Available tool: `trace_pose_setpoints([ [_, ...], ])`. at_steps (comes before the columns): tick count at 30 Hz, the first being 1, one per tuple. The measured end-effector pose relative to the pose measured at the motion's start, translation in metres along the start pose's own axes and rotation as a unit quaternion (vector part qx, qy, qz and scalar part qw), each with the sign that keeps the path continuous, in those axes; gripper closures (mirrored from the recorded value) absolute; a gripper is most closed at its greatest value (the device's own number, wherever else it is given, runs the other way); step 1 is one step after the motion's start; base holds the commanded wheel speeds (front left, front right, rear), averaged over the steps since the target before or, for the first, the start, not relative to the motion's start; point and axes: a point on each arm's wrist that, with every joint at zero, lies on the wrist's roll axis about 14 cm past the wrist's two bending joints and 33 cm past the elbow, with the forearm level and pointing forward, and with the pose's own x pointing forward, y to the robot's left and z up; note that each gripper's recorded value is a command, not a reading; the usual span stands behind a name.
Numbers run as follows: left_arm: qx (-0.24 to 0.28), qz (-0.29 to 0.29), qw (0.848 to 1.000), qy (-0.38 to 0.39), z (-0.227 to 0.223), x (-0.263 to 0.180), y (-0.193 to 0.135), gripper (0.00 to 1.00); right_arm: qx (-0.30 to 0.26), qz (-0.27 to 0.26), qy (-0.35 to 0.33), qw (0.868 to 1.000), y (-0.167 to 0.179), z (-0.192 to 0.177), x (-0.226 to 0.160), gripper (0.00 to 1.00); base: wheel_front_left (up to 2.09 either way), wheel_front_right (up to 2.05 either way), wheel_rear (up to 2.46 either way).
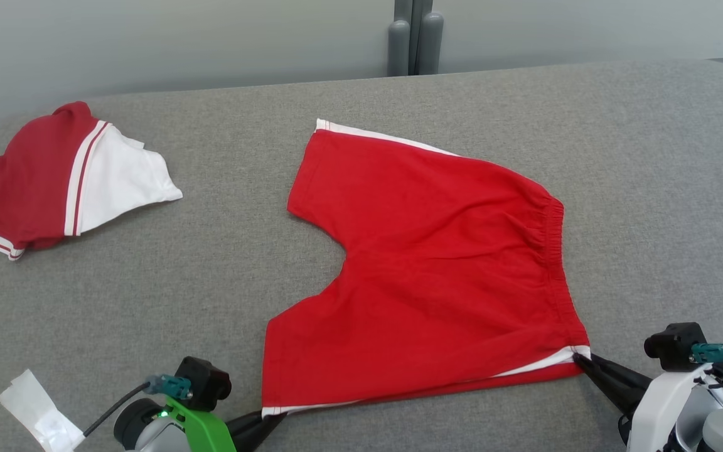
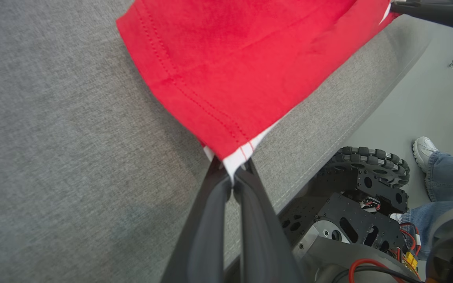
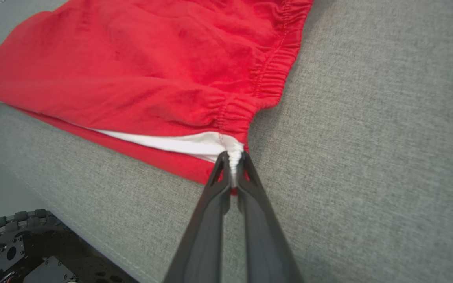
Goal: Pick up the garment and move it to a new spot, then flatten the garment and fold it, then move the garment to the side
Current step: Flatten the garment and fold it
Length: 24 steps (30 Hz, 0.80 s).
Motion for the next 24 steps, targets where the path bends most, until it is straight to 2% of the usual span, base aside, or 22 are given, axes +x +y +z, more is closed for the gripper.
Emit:
trace_pose_setpoints([
  [7, -0.009, -0.010, 1.000, 0.014, -0.011, 0.002, -0.006, 1.00, 0.001, -0.010, -0.003, 1.000, -0.005, -0.001, -0.003, 0.98, 0.00, 0.00, 0.00],
  [10, -0.015, -0.011, 1.000, 0.020, -0.016, 0.002, -0.007, 1.00, 0.002, -0.012, -0.010, 1.000, -0.005, 0.002, -0.002, 0.38, 0.00, 0.00, 0.00],
  [11, -0.022, -0.010, 0.999, 0.022, -0.018, 0.002, -0.007, 1.00, 0.001, -0.013, -0.011, 1.000, -0.006, 0.003, -0.002, 0.06, 0.00, 0.00, 0.00],
  [12, -0.029, -0.010, 0.999, 0.022, -0.019, 0.003, -0.007, 1.00, 0.002, -0.014, -0.013, 1.000, -0.006, 0.003, -0.002, 0.00, 0.00, 0.00, 0.00],
  [14, -0.039, -0.009, 0.999, 0.017, -0.018, 0.004, -0.007, 1.00, 0.000, -0.017, -0.014, 1.000, -0.008, 0.004, -0.003, 0.00, 0.00, 0.00, 0.00],
  [16, -0.048, -0.008, 0.999, 0.008, -0.015, 0.005, -0.007, 0.60, 0.000, -0.020, -0.016, 1.000, -0.009, 0.005, -0.003, 0.00, 0.00, 0.00, 0.00],
  [17, -0.051, -0.009, 0.999, 0.006, -0.015, 0.006, -0.008, 0.53, 0.000, -0.022, -0.016, 1.000, -0.010, 0.005, -0.004, 0.00, 0.00, 0.00, 0.00],
  [18, -0.054, -0.010, 0.998, 0.006, -0.016, 0.006, -0.009, 0.41, 0.002, -0.025, -0.016, 1.000, -0.012, 0.004, -0.005, 0.00, 0.00, 0.00, 0.00],
  [20, -0.065, -0.006, 0.998, 0.002, -0.018, 0.006, -0.008, 0.00, 0.009, -0.031, -0.009, 0.999, -0.013, -0.005, -0.011, 0.00, 0.00, 0.00, 0.00],
  [24, -0.069, 0.002, 0.998, 0.005, -0.022, 0.004, -0.006, 0.00, 0.018, -0.044, -0.009, 0.999, -0.017, -0.010, -0.018, 0.00, 0.00, 0.00, 0.00],
])
